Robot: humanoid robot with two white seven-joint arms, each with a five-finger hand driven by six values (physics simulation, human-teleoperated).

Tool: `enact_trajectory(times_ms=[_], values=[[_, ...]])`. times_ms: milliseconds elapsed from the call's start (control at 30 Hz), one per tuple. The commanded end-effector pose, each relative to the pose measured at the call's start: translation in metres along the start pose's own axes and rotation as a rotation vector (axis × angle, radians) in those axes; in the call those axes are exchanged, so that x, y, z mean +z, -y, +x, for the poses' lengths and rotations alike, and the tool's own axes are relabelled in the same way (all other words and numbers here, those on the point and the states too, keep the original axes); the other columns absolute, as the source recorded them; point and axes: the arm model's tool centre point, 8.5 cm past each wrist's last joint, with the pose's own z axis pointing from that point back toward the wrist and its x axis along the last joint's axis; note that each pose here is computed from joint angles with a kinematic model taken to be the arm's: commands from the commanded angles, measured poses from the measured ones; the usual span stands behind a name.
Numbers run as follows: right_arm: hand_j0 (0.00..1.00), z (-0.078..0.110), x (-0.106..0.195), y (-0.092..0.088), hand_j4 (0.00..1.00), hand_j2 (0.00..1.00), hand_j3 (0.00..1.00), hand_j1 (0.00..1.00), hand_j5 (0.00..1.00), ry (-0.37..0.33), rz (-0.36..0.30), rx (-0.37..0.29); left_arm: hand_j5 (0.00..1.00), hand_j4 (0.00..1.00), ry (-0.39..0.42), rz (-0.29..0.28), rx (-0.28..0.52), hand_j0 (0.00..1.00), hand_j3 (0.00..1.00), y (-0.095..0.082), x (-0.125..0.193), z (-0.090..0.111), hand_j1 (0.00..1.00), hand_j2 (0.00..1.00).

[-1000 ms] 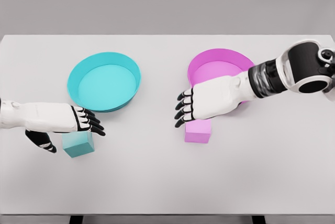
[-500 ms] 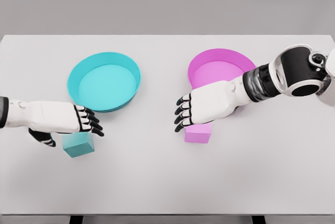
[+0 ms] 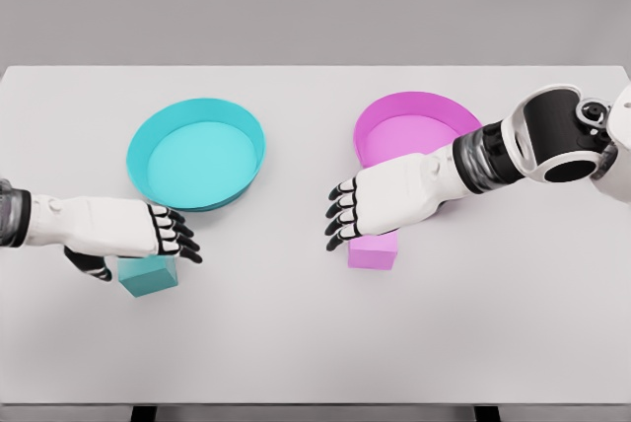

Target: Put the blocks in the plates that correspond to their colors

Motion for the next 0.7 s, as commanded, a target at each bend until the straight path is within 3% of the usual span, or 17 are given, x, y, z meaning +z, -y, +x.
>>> enact_trajectory(times_ms=[0,233,400,533,667], values=[[1.00,0.000,0.000,0.000,1.00,1.00,1.00,1.00,1.00,-0.001,-0.002,-0.004,1.00,1.00,0.002,0.012,0.009,1.00,1.00,-0.002,-0.005,-0.003,1.00,1.00],[1.00,0.003,-0.004,-0.005,1.00,1.00,1.00,1.00,1.00,0.013,0.011,-0.012,1.00,1.00,0.013,0.011,0.023,1.00,1.00,0.003,-0.010,-0.001,1.00,1.00],[1.00,-0.001,-0.004,-0.009,1.00,1.00,1.00,1.00,1.00,-0.001,0.024,-0.013,0.92,0.92,0.005,0.002,0.015,0.92,0.92,0.005,-0.017,-0.006,0.92,0.92],[1.00,-0.006,-0.007,-0.012,1.00,1.00,1.00,1.00,1.00,-0.014,0.042,-0.006,0.67,0.67,0.005,-0.004,0.021,0.67,0.67,0.009,-0.017,-0.005,0.67,0.67],[1.00,-0.007,-0.013,-0.010,1.00,1.00,1.00,1.00,1.00,-0.006,0.041,-0.005,0.55,0.55,0.003,-0.005,0.020,0.55,0.55,0.009,-0.016,-0.005,0.55,0.55]])
